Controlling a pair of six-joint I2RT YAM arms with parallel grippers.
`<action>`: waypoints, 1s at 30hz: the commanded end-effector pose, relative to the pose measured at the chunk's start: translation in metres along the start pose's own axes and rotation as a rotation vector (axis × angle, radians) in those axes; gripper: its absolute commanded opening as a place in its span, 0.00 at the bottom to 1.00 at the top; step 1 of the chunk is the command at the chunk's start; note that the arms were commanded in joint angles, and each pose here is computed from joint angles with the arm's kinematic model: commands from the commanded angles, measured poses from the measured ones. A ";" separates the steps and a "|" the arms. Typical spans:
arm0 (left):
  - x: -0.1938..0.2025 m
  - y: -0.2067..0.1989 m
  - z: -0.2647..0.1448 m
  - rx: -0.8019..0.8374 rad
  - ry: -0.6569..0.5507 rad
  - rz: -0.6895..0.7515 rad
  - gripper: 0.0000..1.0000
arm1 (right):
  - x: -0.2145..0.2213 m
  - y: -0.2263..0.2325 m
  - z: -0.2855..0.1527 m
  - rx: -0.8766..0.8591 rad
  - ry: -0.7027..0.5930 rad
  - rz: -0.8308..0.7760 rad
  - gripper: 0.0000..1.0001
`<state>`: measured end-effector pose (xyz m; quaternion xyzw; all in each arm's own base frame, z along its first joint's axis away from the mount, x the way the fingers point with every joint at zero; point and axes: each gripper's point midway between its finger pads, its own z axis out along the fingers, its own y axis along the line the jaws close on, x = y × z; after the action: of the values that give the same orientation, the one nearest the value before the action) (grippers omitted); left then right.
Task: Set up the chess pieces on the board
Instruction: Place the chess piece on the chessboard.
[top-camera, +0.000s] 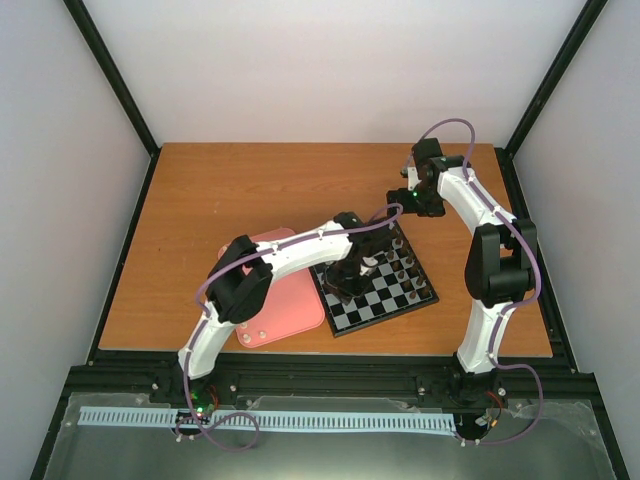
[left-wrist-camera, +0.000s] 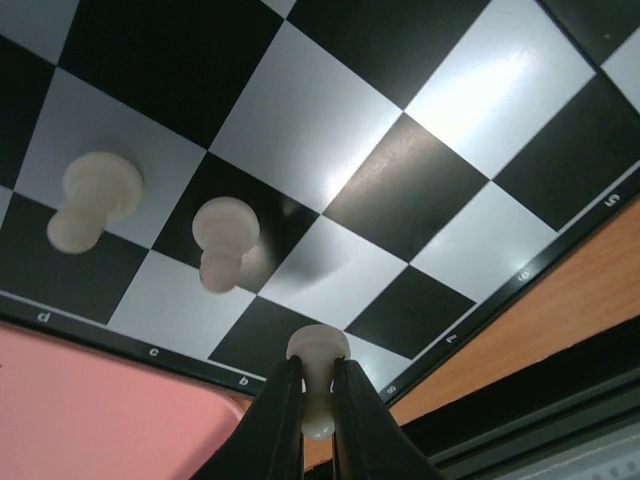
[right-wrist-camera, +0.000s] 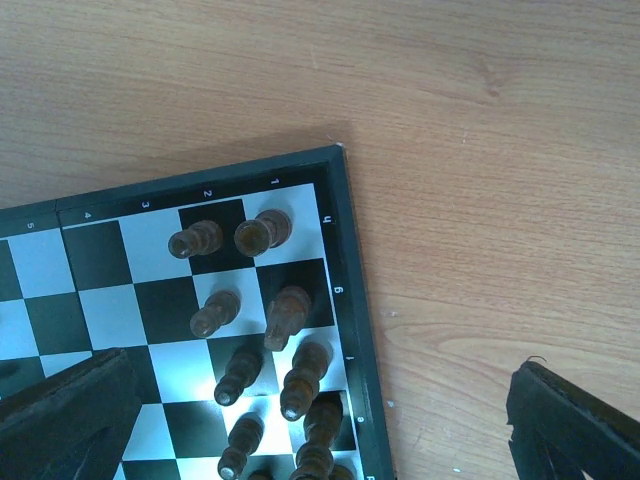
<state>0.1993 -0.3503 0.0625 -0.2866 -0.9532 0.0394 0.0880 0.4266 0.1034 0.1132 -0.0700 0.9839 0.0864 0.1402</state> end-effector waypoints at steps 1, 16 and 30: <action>-0.013 -0.007 0.001 0.009 -0.029 0.032 0.01 | 0.000 -0.003 -0.005 0.007 -0.013 -0.011 1.00; -0.021 -0.012 0.016 0.028 -0.022 0.044 0.06 | 0.000 -0.003 -0.004 0.002 -0.011 -0.011 1.00; -0.021 -0.010 0.017 0.020 -0.018 0.059 0.21 | 0.001 -0.003 -0.003 0.001 -0.010 -0.012 1.00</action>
<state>0.2031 -0.3604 0.0396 -0.3002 -0.9481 0.0440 0.0950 0.4236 0.1030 0.1086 -0.0717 0.9846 0.0858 0.1346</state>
